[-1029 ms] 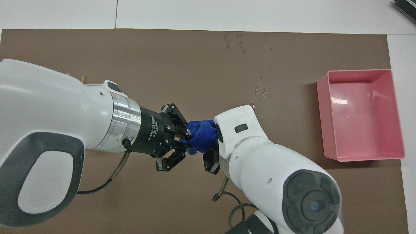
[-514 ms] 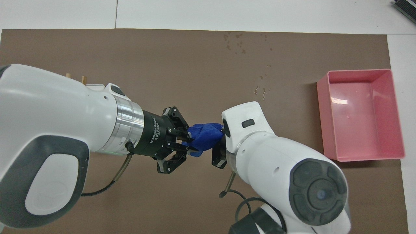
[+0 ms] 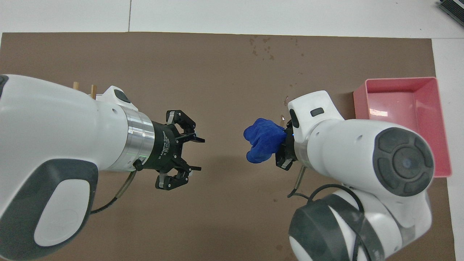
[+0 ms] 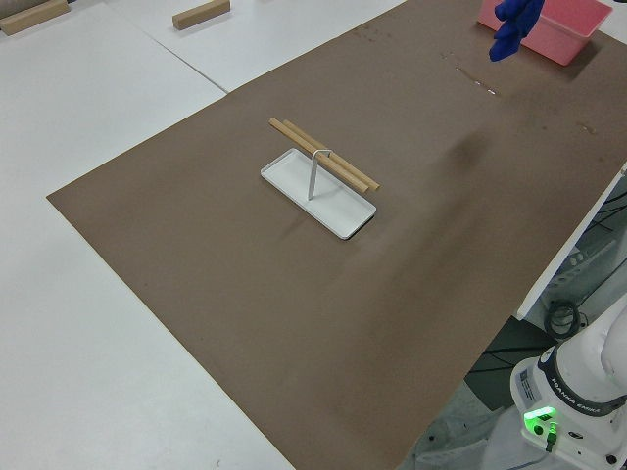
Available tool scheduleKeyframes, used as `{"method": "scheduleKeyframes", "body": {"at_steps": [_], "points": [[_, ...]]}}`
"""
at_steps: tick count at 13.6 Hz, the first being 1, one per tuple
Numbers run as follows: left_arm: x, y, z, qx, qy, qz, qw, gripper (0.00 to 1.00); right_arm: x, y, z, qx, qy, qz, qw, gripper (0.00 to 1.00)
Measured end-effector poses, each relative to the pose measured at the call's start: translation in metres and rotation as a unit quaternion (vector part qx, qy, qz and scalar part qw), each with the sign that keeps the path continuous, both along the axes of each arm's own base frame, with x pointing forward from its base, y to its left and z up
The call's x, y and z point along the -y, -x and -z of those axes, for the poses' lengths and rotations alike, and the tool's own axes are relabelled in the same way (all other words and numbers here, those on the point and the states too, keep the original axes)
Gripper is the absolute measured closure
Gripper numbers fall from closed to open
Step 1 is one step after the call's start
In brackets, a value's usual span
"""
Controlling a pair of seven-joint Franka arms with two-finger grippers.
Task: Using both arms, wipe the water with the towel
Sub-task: 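Lower the towel onto the water with the right gripper while the left retracts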
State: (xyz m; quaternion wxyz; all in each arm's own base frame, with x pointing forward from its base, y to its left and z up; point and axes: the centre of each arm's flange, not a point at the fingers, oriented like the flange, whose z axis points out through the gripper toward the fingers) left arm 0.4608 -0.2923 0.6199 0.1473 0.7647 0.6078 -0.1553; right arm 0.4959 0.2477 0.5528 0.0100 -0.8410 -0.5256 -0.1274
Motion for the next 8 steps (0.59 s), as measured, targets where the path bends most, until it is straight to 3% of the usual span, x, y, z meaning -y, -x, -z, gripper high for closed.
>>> {"method": "scheduleKeyframes", "body": {"at_steps": [3,6,8], "points": [[-0.019,-0.010,0.002,0.070,-0.028,0.115,0.990,0.02,0.009,-0.005,0.002,0.001,0.006,-0.001,1.000,0.90],[-0.082,-0.041,0.005,0.141,-0.055,0.235,0.960,0.00,0.020,-0.016,0.017,-0.002,0.025,0.003,1.000,0.90],[-0.124,-0.056,0.007,0.180,-0.088,0.329,0.923,0.00,0.028,-0.027,0.041,-0.010,0.060,-0.009,0.998,0.90]]}}
